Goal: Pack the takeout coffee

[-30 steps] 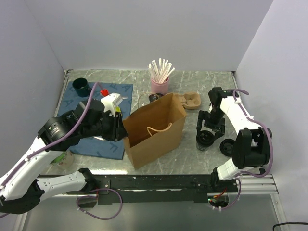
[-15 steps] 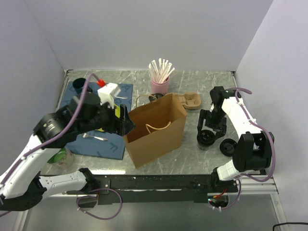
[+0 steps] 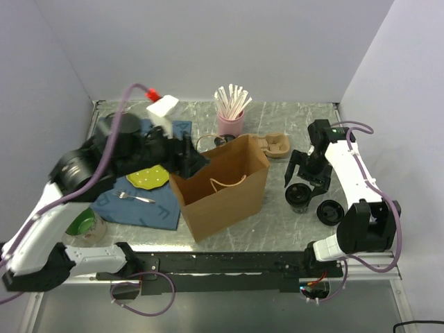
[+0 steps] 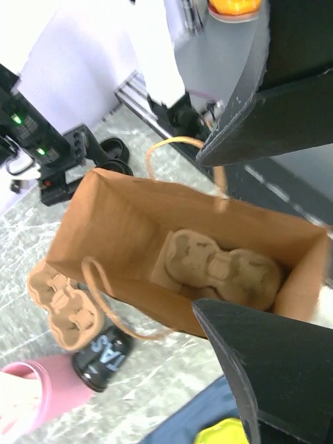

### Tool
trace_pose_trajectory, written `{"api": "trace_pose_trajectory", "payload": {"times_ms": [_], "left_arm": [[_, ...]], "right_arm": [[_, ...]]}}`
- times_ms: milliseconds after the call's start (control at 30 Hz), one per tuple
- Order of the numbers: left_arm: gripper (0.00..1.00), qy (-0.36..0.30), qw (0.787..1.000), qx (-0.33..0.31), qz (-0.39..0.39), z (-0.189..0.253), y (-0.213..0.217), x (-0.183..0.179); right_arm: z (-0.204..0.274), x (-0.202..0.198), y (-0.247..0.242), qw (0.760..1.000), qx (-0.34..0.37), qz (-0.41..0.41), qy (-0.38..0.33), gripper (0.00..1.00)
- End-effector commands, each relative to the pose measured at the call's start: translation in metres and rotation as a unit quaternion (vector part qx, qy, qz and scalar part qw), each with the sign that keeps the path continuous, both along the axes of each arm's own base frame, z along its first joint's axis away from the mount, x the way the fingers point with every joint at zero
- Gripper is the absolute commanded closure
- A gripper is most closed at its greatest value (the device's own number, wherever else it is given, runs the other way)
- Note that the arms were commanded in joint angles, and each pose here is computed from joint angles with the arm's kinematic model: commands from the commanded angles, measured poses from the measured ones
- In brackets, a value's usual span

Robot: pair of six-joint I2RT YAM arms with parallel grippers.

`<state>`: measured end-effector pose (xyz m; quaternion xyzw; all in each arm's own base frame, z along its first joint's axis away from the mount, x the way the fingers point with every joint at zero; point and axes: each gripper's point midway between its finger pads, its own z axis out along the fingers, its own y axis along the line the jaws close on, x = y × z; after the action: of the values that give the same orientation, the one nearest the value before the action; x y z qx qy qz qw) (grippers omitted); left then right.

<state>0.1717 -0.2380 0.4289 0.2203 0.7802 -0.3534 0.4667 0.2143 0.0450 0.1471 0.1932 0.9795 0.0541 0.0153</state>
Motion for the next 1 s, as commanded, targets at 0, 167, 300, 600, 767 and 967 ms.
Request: {"api": "trace_pose_trajectory", "payload": {"times_ms": [0,167,300,600,767,967], "left_arm": [[0.17,-0.075,0.996,-0.003,-0.046,0.027,-0.040,0.010],[0.18,-0.117,0.991,0.044,-0.054,0.032,-0.087,0.029],[0.18,-0.141,0.988,0.034,-0.045,0.046,-0.105,0.035],[0.16,-0.142,0.986,0.067,0.048,0.047,-0.080,0.057],[0.17,-0.101,0.987,0.088,0.091,0.025,-0.061,0.058],[0.18,-0.031,0.983,0.104,0.147,-0.010,-0.024,0.052]], "right_arm": [[0.024,0.013,0.011,0.997,0.047,-0.039,-0.056,0.00],[0.017,0.021,0.011,0.993,0.077,-0.057,-0.069,0.00],[0.005,0.026,-0.003,0.993,0.052,-0.070,-0.080,0.00],[0.006,0.055,-0.022,0.992,0.001,-0.035,-0.119,0.10],[0.013,0.071,-0.001,0.991,-0.012,-0.014,-0.131,0.11],[0.016,0.098,0.034,0.989,-0.056,0.055,-0.122,0.11]]}}
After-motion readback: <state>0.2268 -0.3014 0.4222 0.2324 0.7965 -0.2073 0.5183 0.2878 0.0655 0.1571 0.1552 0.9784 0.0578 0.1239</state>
